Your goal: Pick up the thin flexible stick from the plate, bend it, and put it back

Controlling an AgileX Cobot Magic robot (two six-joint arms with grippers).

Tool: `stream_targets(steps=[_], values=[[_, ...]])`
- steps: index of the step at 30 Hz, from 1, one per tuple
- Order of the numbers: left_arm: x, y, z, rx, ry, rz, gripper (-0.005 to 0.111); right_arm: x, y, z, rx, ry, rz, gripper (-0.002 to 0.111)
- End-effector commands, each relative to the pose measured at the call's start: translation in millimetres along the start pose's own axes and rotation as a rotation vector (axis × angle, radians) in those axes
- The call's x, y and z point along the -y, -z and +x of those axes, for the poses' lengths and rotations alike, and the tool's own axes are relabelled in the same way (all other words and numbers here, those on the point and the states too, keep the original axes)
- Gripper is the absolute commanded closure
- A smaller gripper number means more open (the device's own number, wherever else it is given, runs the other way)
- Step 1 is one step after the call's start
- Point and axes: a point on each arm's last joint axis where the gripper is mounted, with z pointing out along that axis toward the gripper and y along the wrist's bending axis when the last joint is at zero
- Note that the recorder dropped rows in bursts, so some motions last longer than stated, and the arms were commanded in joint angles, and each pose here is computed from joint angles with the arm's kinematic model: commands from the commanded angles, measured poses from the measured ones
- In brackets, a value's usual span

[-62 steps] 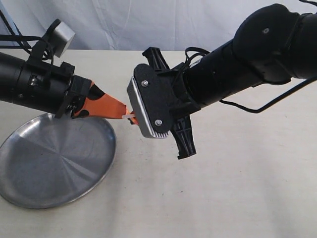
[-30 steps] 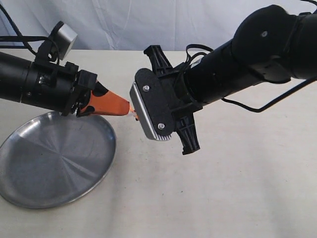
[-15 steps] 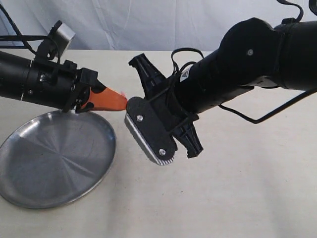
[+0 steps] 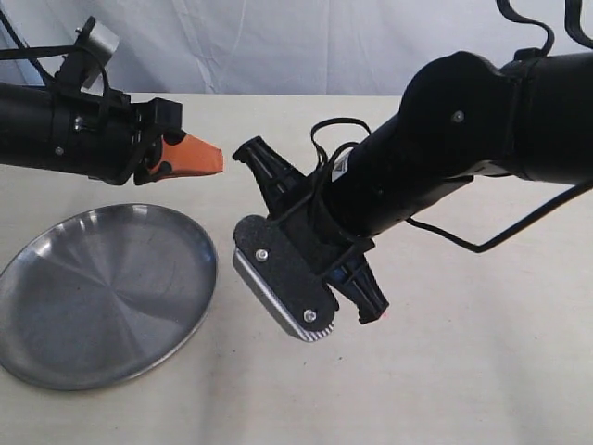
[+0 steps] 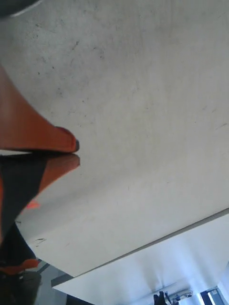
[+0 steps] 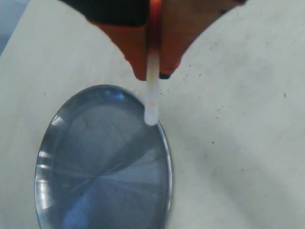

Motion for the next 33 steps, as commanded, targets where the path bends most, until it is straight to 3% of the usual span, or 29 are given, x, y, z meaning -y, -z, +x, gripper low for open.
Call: stream_targets(steps=[1, 3, 6, 10, 15, 26, 28, 33], values=[[-12.7, 9.6, -5.6, 0.028, 0.032, -0.076, 0.107, 4.5, 1.7, 2.2, -0.023, -0.169, 0.054, 0.108], [-20.3, 15.2, -7.7, 0.040, 0.059, -0.110, 0.107, 7.0, 2.0, 4.1, -0.032, -0.276, 0.085, 0.108], [-27.7, 22.6, -10.7, 0.059, 0.083, -0.128, 0.107, 13.4, 3.0, 7.5, -0.035, -0.577, 0.170, 0.108], [-27.5, 24.2, -10.2, 0.051, 0.089, -0.111, 0.107, 21.6, 6.1, 15.8, -0.013, -0.940, 0.292, 0.108], [-22.7, 23.7, -6.7, 0.009, 0.063, -0.060, 0.107, 24.1, 11.4, 32.2, 0.012, -1.249, 0.368, 0.108], [-9.3, 18.7, 3.5, -0.096, 0.001, 0.041, 0.104, 25.8, 23.1, 63.4, 0.066, -1.659, 0.497, 0.108], [-2.0, 13.1, 7.7, -0.126, -0.042, 0.070, 0.099, 27.6, 23.8, 63.6, 0.098, -1.713, 0.518, 0.108], [12.9, -1.2, 18.1, -0.191, -0.124, 0.111, 0.068, 28.8, 24.2, 63.2, 0.129, -1.767, 0.526, 0.108]])
